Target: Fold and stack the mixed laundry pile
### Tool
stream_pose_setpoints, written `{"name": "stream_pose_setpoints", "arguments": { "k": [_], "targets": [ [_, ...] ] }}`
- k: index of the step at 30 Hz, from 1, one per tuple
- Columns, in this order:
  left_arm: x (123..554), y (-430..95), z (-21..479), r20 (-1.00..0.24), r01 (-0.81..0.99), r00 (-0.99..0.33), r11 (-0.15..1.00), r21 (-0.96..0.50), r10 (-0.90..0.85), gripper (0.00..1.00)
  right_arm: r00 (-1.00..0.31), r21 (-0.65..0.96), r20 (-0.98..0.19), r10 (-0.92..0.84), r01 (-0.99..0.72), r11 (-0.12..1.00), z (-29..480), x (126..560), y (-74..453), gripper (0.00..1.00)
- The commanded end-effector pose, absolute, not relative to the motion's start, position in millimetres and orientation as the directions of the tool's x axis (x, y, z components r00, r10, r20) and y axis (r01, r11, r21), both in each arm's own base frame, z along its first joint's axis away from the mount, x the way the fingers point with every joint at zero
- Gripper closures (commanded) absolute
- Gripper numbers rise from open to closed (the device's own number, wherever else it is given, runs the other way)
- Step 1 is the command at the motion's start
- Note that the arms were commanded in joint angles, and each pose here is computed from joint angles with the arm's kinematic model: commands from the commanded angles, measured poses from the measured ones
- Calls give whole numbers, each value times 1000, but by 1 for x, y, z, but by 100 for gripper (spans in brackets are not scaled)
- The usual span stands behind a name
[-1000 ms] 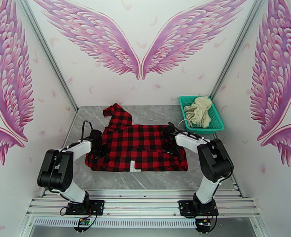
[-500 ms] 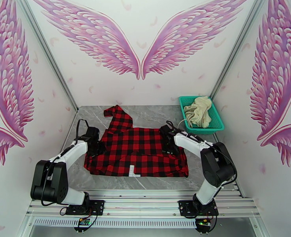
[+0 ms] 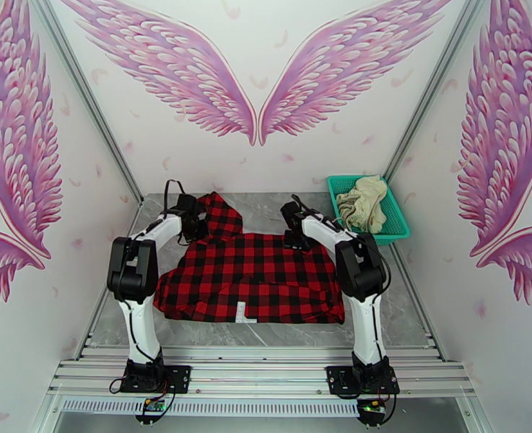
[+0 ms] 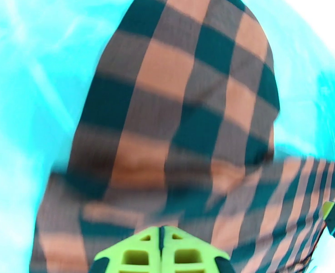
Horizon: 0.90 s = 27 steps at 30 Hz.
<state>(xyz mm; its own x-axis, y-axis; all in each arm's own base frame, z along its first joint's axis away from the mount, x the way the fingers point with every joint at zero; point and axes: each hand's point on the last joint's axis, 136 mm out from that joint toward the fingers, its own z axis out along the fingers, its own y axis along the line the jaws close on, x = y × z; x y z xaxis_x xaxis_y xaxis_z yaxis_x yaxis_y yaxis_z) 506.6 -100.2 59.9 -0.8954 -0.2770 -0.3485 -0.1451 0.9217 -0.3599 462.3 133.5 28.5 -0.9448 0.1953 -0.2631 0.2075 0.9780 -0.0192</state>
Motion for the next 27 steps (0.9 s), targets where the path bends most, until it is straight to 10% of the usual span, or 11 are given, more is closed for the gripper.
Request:
{"name": "stream_pose_setpoints", "arguments": {
  "k": [1,14,27],
  "targets": [
    [523,-99,46,-317,-204,-891,911,-358,-325,98,-952,-26,-221,211,222,975,20,472,122,47],
    [517,-32,8,-233,-421,-836,853,-308,-497,100,-937,-19,-254,240,253,967,39,500,98,45],
    [535,-53,60,-283,-252,-880,880,-402,-381,86,-956,193,-177,234,199,961,51,479,83,39]
  ]
}}
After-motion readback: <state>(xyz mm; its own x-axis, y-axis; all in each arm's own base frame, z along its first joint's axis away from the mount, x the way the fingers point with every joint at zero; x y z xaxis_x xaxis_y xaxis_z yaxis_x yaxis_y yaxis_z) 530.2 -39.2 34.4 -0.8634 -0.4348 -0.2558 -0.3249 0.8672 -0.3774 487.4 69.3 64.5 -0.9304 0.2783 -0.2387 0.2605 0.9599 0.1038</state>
